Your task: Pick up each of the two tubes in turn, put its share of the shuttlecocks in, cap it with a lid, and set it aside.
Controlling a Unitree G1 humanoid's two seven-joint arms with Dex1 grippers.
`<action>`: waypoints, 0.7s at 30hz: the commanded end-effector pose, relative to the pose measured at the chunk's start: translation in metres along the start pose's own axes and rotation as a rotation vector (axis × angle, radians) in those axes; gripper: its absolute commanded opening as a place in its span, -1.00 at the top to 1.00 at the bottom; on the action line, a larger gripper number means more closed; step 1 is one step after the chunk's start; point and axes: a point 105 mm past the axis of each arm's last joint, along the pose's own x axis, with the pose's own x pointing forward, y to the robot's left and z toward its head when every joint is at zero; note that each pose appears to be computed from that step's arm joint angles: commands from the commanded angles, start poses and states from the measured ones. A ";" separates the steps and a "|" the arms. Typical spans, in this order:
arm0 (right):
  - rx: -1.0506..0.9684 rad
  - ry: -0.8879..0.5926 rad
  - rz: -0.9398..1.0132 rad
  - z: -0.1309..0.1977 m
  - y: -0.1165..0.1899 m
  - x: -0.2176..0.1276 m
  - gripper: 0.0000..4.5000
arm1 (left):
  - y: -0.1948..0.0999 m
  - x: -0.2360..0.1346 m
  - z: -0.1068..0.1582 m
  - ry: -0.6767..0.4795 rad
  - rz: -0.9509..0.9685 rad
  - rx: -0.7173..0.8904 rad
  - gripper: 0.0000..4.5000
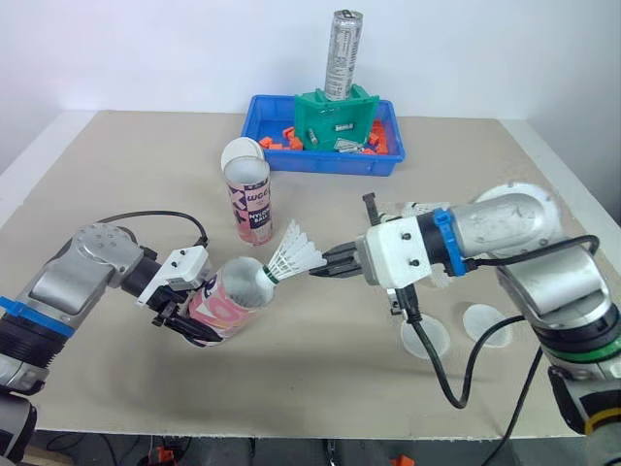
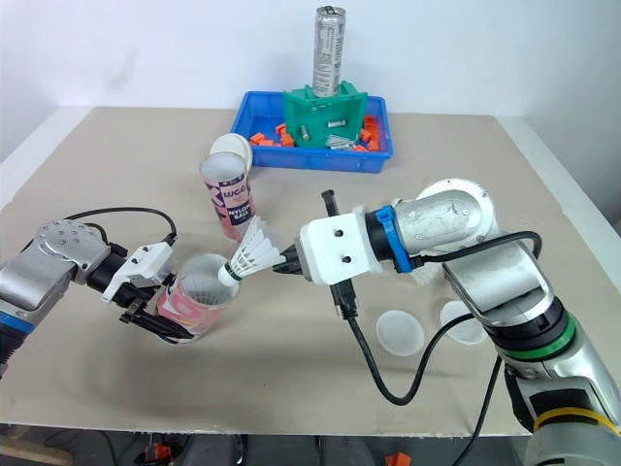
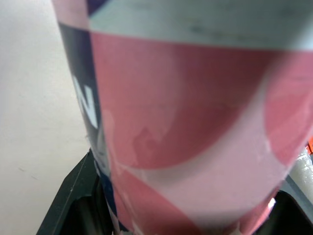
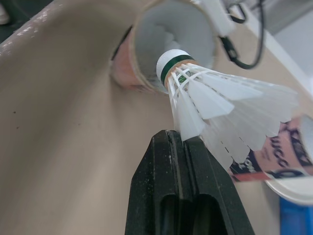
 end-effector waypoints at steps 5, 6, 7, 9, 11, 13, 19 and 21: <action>-0.042 -0.029 0.025 0.013 -0.012 0.007 0.97 | 0.002 -0.004 0.006 0.001 0.011 0.029 -0.23; -0.031 -0.034 0.024 0.013 -0.013 0.008 0.71 | 0.002 -0.003 0.006 0.001 0.011 0.029 -0.23; -0.027 -0.040 0.027 0.014 -0.014 0.008 0.54 | 0.002 -0.003 0.006 0.001 0.011 0.030 -0.23; -0.021 -0.045 0.024 0.015 -0.014 0.008 0.19 | 0.002 -0.003 0.006 0.000 0.010 0.030 -0.23; 0.004 -0.077 0.013 0.019 -0.014 0.005 -0.19 | 0.002 -0.003 0.006 -0.001 0.010 0.031 -0.23; 0.023 -0.128 -0.011 0.025 -0.015 0.000 -0.35 | 0.002 -0.003 0.005 0.000 0.008 0.032 -0.23; 0.334 -0.090 -0.298 -0.013 -0.005 -0.051 -0.35 | 0.000 -0.001 0.006 -0.003 0.006 0.036 -0.23; 0.467 -0.033 -0.492 -0.038 0.005 -0.073 -0.35 | -0.001 -0.001 0.005 -0.004 0.006 0.034 -0.23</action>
